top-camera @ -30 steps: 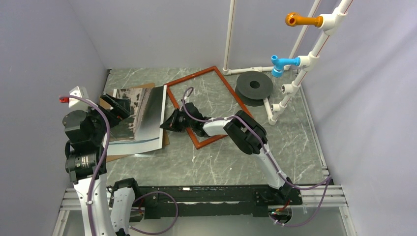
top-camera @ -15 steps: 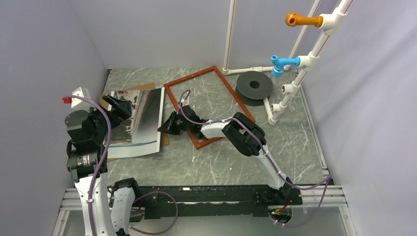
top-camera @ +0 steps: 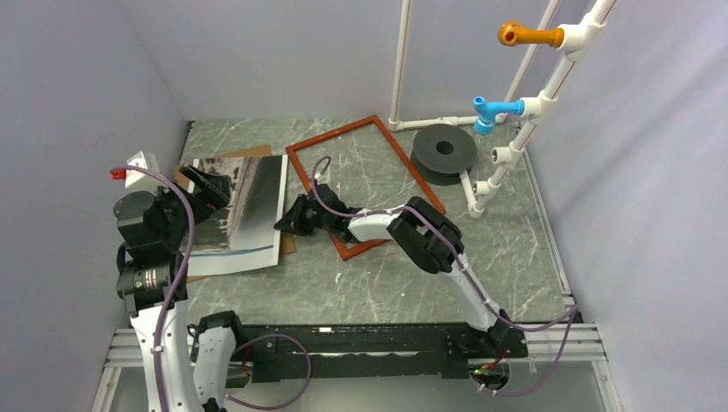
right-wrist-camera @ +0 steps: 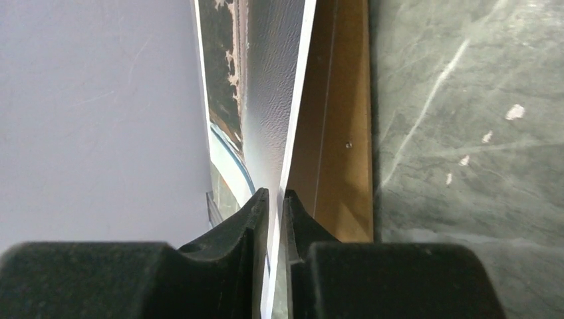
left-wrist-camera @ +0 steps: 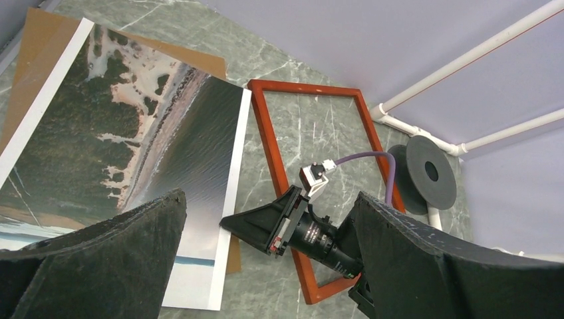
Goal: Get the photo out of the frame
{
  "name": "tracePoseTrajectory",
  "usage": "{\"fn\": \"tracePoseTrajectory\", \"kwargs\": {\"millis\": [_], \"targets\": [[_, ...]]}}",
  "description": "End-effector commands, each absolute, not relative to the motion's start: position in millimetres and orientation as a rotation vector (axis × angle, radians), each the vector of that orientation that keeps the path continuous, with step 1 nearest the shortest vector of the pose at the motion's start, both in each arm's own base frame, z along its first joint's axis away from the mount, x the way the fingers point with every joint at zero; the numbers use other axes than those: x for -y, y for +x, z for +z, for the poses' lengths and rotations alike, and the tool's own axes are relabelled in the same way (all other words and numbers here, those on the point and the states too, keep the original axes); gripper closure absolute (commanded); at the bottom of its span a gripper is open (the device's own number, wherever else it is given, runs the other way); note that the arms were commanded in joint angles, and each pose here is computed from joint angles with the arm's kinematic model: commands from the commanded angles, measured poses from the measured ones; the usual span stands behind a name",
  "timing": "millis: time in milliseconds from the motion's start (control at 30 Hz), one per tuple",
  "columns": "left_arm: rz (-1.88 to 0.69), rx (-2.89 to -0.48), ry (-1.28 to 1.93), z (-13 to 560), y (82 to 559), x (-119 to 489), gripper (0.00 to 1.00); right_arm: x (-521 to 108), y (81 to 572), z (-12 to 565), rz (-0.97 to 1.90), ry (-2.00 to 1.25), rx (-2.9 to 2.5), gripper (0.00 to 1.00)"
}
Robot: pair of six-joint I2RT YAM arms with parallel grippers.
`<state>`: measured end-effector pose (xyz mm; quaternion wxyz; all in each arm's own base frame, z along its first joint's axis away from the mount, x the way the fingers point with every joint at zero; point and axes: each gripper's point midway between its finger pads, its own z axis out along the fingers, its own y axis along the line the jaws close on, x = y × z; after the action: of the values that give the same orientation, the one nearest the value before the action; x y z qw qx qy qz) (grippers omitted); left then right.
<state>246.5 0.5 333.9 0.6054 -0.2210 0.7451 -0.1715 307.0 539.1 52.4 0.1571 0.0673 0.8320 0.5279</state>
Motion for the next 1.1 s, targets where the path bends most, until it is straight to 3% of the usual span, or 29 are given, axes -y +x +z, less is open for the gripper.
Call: {"fn": "tracePoseTrajectory", "kwargs": {"millis": [0,300,600,733,867,1067], "targets": [[-0.396,-1.73,-0.475,332,253,1,0.01,-555,307,69,1.527,0.116,-2.343,0.82],[-0.419,-1.746,-0.464,329,253,5,0.01,-548,294,56,1.404,-0.116,-2.456,0.65],[-0.423,-1.738,-0.459,330,247,7,0.01,-478,291,49,0.783,-0.45,-2.548,0.48],[-0.432,-1.734,-0.459,330,248,8,0.01,-482,256,63,0.758,-0.702,-2.447,0.47],[-0.429,-1.731,-0.463,330,249,7,0.01,-519,209,66,0.84,-0.909,-2.378,0.49],[-0.419,-1.743,-0.458,328,246,7,0.01,-576,164,66,0.839,-1.025,-2.292,0.77]]}}
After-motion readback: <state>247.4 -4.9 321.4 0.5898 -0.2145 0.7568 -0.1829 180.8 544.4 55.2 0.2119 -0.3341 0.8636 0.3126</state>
